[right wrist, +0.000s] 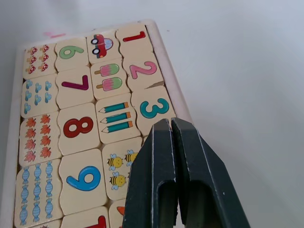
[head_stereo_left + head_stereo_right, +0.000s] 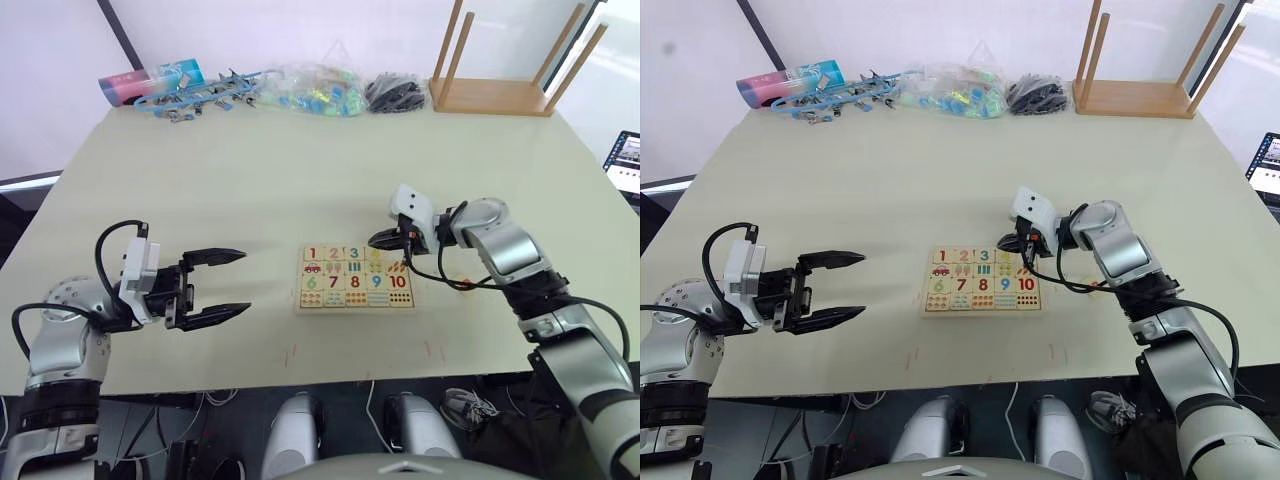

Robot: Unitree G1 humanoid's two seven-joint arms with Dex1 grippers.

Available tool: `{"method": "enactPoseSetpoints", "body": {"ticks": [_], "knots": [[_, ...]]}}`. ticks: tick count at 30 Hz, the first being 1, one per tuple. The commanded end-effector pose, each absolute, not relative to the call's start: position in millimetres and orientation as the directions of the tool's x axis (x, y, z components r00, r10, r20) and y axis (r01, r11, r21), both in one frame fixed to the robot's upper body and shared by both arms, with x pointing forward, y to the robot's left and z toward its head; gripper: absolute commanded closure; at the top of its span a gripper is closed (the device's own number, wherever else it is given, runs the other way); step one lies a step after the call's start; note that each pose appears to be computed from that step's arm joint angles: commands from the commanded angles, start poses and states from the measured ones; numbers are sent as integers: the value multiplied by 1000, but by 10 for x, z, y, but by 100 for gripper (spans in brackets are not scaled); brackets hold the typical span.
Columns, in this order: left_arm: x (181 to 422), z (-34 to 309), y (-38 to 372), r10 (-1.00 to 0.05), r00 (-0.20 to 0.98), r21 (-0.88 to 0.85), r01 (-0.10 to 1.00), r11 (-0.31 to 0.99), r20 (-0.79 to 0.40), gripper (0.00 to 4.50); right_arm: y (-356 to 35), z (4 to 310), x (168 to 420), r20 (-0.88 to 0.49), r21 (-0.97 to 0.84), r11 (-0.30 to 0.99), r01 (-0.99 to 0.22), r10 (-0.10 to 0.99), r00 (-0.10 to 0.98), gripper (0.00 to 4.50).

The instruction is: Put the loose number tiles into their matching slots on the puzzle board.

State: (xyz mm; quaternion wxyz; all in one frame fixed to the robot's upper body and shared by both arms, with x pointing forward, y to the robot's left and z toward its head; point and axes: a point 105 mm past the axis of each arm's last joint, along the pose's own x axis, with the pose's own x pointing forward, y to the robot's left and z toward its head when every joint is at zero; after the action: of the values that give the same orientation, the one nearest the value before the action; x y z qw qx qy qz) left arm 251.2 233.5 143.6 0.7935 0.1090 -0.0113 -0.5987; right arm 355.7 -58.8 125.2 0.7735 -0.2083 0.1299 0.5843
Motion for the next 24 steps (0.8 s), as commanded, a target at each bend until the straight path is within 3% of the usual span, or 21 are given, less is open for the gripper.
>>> {"method": "enactPoseSetpoints", "body": {"ticks": [1, 11, 18, 24], "knots": [[2503, 1507, 2332, -958, 270, 217, 945, 244, -98, 0, -611, 1290, 3584, -390, -192, 257, -947, 866, 314, 443], [2509, 1507, 2331, -957, 274, 216, 944, 248, -97, 0, -756, 878, 3587, -485, -146, 293, -945, 812, 327, 443], [2499, 1481, 2331, -954, 283, 208, 943, 258, -99, 0, -705, 1104, 3566, -378, -149, 304, -941, 862, 338, 443], [2514, 1412, 2372, -922, 376, 194, 915, 353, -97, 0, -898, 1319, 3424, -247, -189, 372, -909, 878, 411, 443]]}}
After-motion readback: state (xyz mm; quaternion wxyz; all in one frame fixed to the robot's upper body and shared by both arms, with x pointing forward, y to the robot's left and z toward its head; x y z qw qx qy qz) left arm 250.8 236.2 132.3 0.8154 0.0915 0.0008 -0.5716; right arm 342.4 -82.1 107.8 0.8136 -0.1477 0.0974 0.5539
